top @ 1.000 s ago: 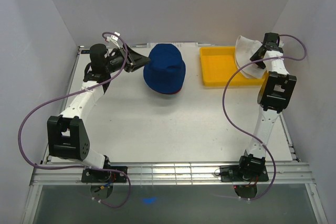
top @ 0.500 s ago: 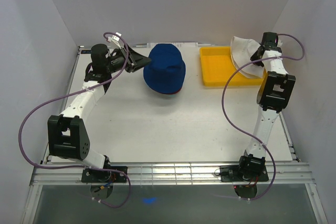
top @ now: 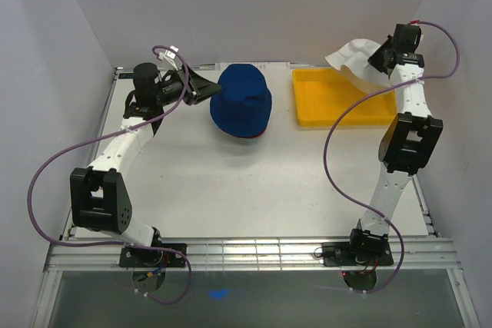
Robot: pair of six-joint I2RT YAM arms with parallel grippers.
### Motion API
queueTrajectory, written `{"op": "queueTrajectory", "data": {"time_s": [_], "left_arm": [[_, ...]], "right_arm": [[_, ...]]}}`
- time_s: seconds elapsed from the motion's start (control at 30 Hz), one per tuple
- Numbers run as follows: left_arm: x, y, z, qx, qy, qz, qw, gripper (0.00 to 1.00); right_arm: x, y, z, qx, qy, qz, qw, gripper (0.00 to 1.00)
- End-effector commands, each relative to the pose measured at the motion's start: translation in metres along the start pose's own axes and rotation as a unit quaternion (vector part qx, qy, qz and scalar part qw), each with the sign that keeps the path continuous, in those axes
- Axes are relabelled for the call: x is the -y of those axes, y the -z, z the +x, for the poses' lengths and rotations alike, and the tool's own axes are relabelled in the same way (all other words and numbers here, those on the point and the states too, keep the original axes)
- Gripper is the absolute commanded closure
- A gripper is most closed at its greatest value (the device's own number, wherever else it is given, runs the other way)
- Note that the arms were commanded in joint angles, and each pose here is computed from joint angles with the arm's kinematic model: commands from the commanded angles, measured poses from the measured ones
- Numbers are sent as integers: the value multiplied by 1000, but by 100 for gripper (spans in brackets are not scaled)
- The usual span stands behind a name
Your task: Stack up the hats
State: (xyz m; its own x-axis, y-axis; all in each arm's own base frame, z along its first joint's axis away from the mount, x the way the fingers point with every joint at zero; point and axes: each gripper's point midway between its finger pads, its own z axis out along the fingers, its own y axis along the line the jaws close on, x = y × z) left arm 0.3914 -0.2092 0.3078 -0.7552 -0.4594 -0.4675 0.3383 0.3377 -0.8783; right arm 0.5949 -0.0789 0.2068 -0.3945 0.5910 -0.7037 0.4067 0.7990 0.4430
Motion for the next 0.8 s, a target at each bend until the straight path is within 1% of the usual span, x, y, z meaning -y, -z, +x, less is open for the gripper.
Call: {"op": "queueTrajectory", "data": {"time_s": [0.0, 0.1, 0.13, 0.2, 0.23, 0.3, 0.37, 0.43, 0.47, 0.67, 0.73, 0.77], "left_arm": [[34, 0, -9, -6, -35, 40, 999, 60], [54, 1, -16, -2, -57, 58, 997, 55], [60, 0, -17, -3, -63, 64, 996, 51], [70, -1, -19, -2, -70, 76, 995, 48], [79, -2, -20, -4, -67, 87, 994, 45], [88, -5, -21, -4, -66, 108, 992, 43], [96, -10, -17, -12, -47, 122, 991, 43], [105, -15, -15, -10, -42, 131, 990, 42], [105, -17, -17, -3, -27, 128, 991, 42], [110, -22, -25, 7, 3, 140, 990, 42], [111, -26, -27, 5, 15, 145, 989, 42], [112, -26, -27, 5, 18, 146, 989, 42]], "right_arm": [[-46, 40, -34, 40, -19, -79, 996, 92], [-64, 59, -39, 44, -30, -108, 993, 92], [-72, 67, -42, 48, -31, -119, 991, 92], [-83, 76, -42, 49, -40, -136, 989, 92], [-92, 86, -44, 53, -40, -149, 987, 92], [-104, 95, -44, 54, -46, -167, 983, 92], [-119, 109, -45, 58, -46, -182, 980, 92], [-136, 122, -45, 61, -51, -205, 976, 92], [-142, 127, -45, 62, -51, -213, 974, 92], [-191, 165, -43, 73, -43, -261, 962, 92], [-217, 184, -29, 72, -34, -284, 955, 92], [-223, 187, -27, 77, -34, -290, 953, 92]]}}
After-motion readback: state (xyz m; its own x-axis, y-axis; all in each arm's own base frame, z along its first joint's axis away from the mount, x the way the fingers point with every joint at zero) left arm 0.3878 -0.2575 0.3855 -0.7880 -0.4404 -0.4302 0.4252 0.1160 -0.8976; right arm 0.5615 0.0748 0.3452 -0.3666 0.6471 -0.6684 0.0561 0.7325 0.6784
